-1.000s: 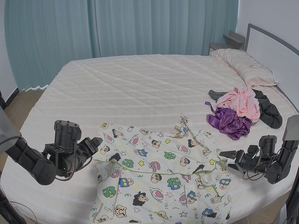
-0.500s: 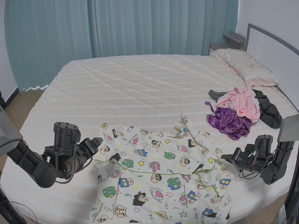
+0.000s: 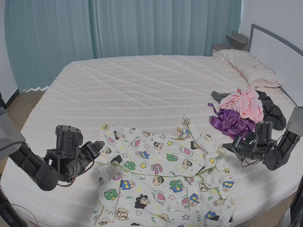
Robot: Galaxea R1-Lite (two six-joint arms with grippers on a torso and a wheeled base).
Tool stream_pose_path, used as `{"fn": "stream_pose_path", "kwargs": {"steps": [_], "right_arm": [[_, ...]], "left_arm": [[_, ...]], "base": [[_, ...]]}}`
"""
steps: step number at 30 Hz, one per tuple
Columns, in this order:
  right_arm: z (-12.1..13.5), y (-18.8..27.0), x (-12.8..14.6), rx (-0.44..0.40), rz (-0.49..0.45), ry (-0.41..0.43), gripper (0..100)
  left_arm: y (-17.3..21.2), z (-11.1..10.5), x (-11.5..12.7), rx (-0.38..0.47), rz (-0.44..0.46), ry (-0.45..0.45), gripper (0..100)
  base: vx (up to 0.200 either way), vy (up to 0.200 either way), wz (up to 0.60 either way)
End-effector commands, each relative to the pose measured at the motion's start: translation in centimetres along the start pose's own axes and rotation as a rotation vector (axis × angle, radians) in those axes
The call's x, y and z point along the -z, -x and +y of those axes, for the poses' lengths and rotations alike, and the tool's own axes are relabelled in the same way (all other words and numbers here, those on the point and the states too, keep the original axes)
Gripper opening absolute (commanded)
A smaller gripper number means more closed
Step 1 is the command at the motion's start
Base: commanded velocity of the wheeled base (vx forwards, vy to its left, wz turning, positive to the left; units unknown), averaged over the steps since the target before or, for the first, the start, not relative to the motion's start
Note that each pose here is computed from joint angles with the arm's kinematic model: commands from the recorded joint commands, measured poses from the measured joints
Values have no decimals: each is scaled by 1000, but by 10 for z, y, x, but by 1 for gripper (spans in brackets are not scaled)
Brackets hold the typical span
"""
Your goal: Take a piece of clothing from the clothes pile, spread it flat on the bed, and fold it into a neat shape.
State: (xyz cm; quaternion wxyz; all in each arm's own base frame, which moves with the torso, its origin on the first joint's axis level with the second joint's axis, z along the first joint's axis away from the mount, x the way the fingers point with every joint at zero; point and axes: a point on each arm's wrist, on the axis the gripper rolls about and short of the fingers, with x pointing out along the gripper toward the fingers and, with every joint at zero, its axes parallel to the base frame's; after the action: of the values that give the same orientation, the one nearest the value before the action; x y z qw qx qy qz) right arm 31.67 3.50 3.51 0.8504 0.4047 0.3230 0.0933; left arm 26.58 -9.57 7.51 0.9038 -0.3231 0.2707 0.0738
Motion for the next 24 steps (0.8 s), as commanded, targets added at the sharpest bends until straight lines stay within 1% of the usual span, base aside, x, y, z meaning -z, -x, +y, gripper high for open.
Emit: {"fn": "stream_pose_path", "kwargs": {"steps": [1, 3, 4, 7, 11, 13, 17, 20, 21, 24], "right_arm": [[29, -32, -33, 40, -49, 18, 0], [32, -45, -43, 71, -67, 17, 0], [32, -47, -44, 77, -60, 16, 0], [32, -65, -39, 110, -15, 19, 0], [28, -81, -37, 147, -9, 34, 0], [22, -93, -37, 174, -14, 44, 0], [17, -100, -36, 197, -9, 52, 0], [15, -102, -39, 198, -13, 50, 0], [15, -102, -39, 197, -14, 50, 100], [19, -97, -41, 191, -24, 51, 100]], "left_arm": [[-7, 3, 5, -21, 17, -7, 100], [-9, 3, 5, -23, 19, -8, 100], [-9, 3, 6, -24, 20, -8, 100], [-11, 3, 6, -27, 22, -9, 100], [-12, 4, 7, -32, 24, -10, 100], [-13, 4, 8, -33, 28, -11, 100], [-14, 5, 8, -37, 30, -12, 100], [-15, 5, 9, -40, 33, -13, 100], [-15, 5, 9, -40, 33, -13, 100], [-15, 6, 10, -43, 37, -13, 100]], "base": [[0, 0, 0], [0, 0, 0], [0, 0, 0], [0, 0, 0], [0, 0, 0], [0, 0, 0], [0, 0, 0], [0, 0, 0], [0, 0, 0], [0, 0, 0]]}}
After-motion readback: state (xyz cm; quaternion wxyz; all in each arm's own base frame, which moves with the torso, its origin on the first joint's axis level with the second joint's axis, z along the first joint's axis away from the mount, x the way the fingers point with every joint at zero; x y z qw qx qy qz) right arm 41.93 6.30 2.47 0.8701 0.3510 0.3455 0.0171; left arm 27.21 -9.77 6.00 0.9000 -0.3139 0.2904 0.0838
